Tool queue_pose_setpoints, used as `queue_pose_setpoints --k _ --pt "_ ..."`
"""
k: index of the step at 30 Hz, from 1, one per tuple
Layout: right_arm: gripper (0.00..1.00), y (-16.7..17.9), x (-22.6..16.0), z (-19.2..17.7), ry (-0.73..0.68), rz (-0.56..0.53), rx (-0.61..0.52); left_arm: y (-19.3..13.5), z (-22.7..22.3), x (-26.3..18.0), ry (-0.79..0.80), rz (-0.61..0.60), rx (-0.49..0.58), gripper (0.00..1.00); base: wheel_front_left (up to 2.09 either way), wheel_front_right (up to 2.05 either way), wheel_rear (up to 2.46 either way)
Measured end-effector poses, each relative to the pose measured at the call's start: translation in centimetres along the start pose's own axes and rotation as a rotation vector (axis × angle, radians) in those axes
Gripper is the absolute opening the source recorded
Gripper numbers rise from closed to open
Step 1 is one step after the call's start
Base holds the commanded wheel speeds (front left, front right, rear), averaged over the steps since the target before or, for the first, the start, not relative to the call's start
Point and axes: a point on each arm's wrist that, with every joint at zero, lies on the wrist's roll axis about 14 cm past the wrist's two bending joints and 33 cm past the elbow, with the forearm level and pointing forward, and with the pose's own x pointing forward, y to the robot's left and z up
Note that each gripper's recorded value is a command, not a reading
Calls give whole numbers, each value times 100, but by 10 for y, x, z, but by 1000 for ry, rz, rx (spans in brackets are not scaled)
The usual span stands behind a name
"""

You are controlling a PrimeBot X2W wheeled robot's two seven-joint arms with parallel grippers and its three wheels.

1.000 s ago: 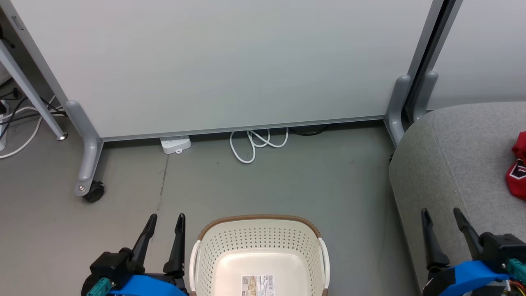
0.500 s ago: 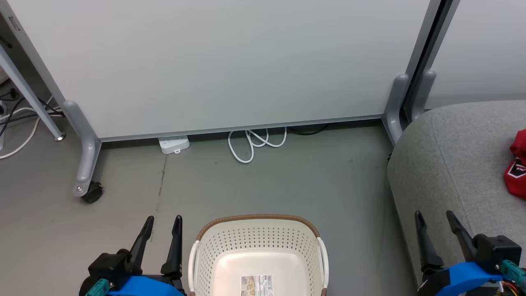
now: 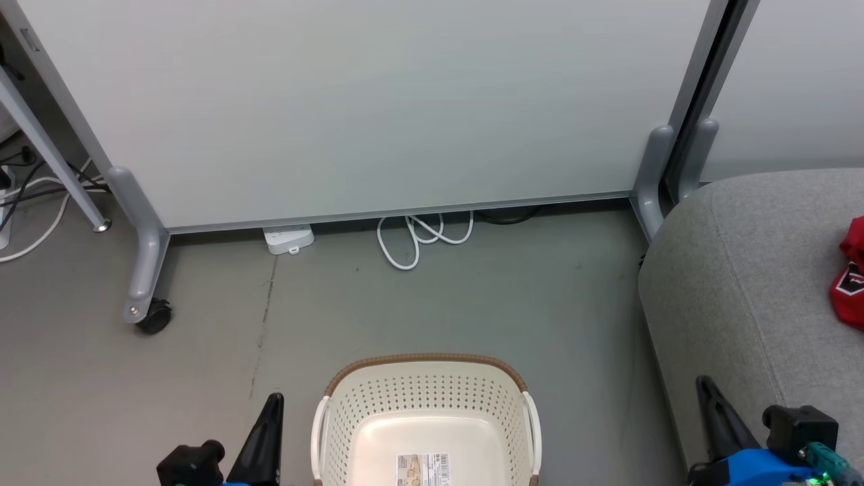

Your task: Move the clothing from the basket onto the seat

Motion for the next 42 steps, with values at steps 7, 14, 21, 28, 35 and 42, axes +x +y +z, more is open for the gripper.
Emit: queue_pose_setpoints --k 7,14,21,28,35,42 --pt "0 -1 -2 -16 50 -5 67 6 -18 -9 57 33 -58 0 0 0 0" --pt "0 -1 -2 -15 37 -7 209 13 -14 -7 50 69 -180 0 0 0 0" --pt "0 -2 -1 -12 23 -6 340 19 -9 -6 36 98 -289 0 0 0 0" --pt "0 -2 2 -6 -2 -1 461 23 -4 -4 24 118 -393 0 0 0 0" --pt "0 -2 4 -1 -20 4 556 26 1 -2 11 128 -475 0 0 0 0" --pt "0 -3 6 4 -38 9 658 29 6 0 -3 136 -564 0 0 0 0"
